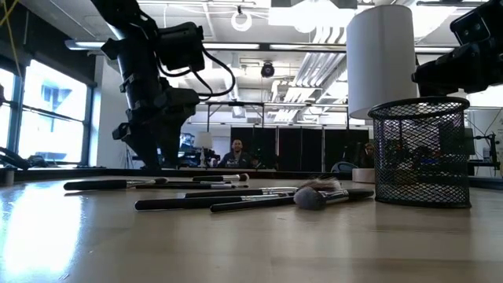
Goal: Put items in baskets/containers
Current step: Put the bottom blush brush into the mesh organizer
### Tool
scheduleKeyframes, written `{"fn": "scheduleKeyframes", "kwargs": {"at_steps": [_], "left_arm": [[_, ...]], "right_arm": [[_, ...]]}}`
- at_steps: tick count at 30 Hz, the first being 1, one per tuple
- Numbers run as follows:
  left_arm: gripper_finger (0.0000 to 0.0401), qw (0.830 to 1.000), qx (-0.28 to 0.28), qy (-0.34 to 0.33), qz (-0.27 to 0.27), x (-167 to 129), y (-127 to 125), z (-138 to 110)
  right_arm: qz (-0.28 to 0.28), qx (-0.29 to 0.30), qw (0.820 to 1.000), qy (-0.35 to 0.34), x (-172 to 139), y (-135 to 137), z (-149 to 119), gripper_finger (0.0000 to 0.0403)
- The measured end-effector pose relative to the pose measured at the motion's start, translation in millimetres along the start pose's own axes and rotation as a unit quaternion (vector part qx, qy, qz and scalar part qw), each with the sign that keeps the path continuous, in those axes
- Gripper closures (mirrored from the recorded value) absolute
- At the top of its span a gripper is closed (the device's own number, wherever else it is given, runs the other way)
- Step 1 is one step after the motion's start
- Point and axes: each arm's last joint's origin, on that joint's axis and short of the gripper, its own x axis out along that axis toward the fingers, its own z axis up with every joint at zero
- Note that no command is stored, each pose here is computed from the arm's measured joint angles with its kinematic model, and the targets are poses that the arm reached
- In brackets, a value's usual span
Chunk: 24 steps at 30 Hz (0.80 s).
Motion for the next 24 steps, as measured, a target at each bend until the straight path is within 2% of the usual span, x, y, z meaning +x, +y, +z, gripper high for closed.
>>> {"fn": "scheduleKeyframes", "kwargs": {"at_steps": [13,20,24], "left_arm": [[0.0207,0.999,-0.007,0.033,0.029,27.0,2.5,-1.3],[0.0208,0.999,-0.003,0.014,0.041,23.9,-1.9,4.8],[0.0208,0.999,0.014,-0.025,0.037,21.0,-7.7,13.8]], "right_arm": [[0.000,0.000,1.000,0.000,0.0,0.0,0.0,0.0402],[0.000,0.000,1.000,0.000,0.0,0.0,0.1,0.0402],[0.000,0.000,1.000,0.000,0.0,0.0,0.0,0.0402]]}}
